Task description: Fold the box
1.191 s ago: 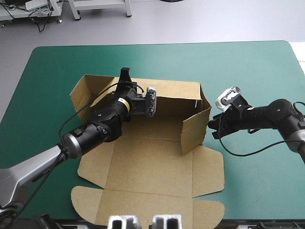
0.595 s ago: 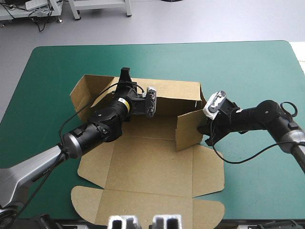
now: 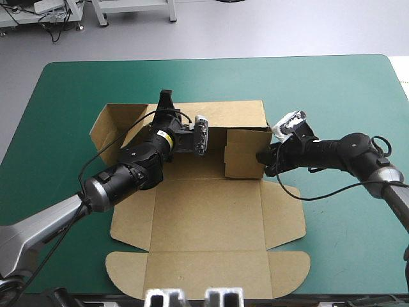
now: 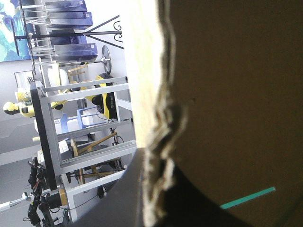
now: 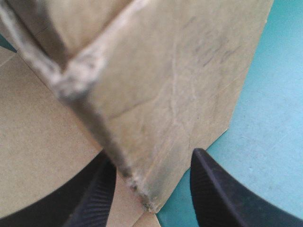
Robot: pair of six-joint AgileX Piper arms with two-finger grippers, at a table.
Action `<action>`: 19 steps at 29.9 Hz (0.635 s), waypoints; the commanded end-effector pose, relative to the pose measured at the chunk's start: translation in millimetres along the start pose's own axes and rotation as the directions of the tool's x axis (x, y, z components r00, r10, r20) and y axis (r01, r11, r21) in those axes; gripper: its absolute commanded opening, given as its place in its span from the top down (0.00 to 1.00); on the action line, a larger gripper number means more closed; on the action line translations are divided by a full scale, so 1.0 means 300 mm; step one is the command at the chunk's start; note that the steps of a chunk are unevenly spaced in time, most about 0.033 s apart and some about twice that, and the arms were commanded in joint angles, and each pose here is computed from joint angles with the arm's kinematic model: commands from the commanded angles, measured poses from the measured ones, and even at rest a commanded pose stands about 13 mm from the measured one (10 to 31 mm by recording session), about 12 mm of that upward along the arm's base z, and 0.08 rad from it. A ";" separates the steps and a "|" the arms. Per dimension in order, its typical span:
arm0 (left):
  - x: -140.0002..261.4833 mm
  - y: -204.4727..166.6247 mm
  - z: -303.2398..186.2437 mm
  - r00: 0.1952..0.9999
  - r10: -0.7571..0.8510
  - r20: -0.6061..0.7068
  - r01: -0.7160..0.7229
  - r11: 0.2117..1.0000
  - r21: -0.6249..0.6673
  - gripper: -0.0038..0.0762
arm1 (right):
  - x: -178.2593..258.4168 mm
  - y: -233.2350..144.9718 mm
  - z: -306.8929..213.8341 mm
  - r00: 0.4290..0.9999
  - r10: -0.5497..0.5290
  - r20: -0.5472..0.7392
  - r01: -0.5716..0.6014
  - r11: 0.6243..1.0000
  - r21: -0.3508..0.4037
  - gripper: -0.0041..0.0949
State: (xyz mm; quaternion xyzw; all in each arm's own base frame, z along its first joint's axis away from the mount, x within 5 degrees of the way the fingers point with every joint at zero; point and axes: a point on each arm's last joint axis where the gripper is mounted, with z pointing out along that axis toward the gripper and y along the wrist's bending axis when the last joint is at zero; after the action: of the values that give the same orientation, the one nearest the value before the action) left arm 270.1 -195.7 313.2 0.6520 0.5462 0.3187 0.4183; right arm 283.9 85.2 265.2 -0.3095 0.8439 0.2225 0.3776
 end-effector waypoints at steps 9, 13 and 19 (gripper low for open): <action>-0.017 0.036 -0.030 0.997 -0.039 0.062 0.041 0.999 -0.033 0.97 | -0.057 -0.023 -0.009 0.988 0.067 0.139 -0.075 0.996 0.056 0.57; -0.017 0.036 -0.030 0.997 -0.040 0.062 0.043 0.999 -0.032 0.97 | -0.059 -0.032 -0.010 0.987 0.066 0.146 -0.079 0.993 0.085 0.95; -0.018 0.036 -0.029 0.997 -0.040 0.063 0.042 0.999 -0.032 0.96 | -0.059 -0.032 -0.010 0.987 0.067 0.147 -0.080 0.993 0.085 0.96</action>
State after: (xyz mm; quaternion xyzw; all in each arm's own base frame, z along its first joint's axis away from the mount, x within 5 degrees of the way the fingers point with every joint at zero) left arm 270.8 -197.5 311.8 0.6548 0.5433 0.3131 0.4219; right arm 296.5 84.6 261.7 -0.2596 0.8460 0.2240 0.4084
